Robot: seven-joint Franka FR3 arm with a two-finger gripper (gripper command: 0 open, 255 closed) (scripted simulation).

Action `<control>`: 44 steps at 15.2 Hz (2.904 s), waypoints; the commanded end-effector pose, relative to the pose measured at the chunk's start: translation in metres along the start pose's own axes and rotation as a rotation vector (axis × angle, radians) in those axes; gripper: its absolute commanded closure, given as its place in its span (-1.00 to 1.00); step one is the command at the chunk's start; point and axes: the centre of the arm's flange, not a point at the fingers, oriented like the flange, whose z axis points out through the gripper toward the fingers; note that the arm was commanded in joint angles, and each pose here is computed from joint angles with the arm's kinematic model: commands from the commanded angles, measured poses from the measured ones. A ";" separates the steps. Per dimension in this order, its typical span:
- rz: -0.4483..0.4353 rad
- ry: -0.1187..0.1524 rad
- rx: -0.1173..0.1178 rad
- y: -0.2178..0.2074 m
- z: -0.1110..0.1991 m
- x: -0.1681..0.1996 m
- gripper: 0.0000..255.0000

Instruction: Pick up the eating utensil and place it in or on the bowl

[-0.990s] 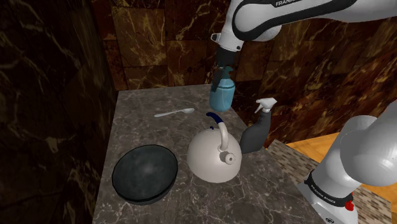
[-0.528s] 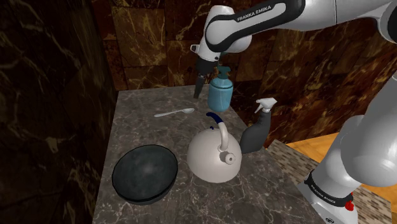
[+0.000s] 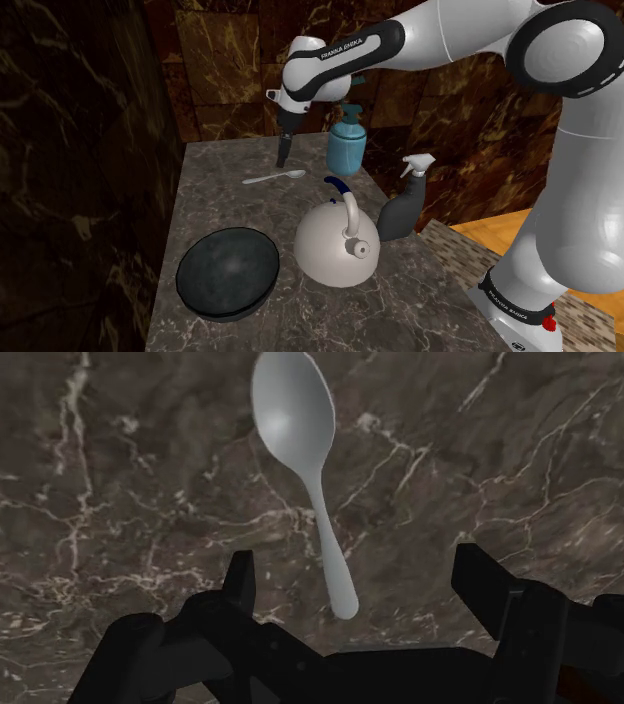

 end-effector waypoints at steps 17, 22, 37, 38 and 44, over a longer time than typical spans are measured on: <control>-0.040 0.002 0.014 0.003 0.060 0.019 -1.00; -0.040 0.002 0.014 0.003 0.060 0.019 1.00; -0.040 0.002 0.014 -0.003 0.009 0.030 1.00; -0.040 0.002 0.014 -0.003 0.004 0.032 1.00; -0.040 0.002 0.014 -0.007 -0.027 0.038 1.00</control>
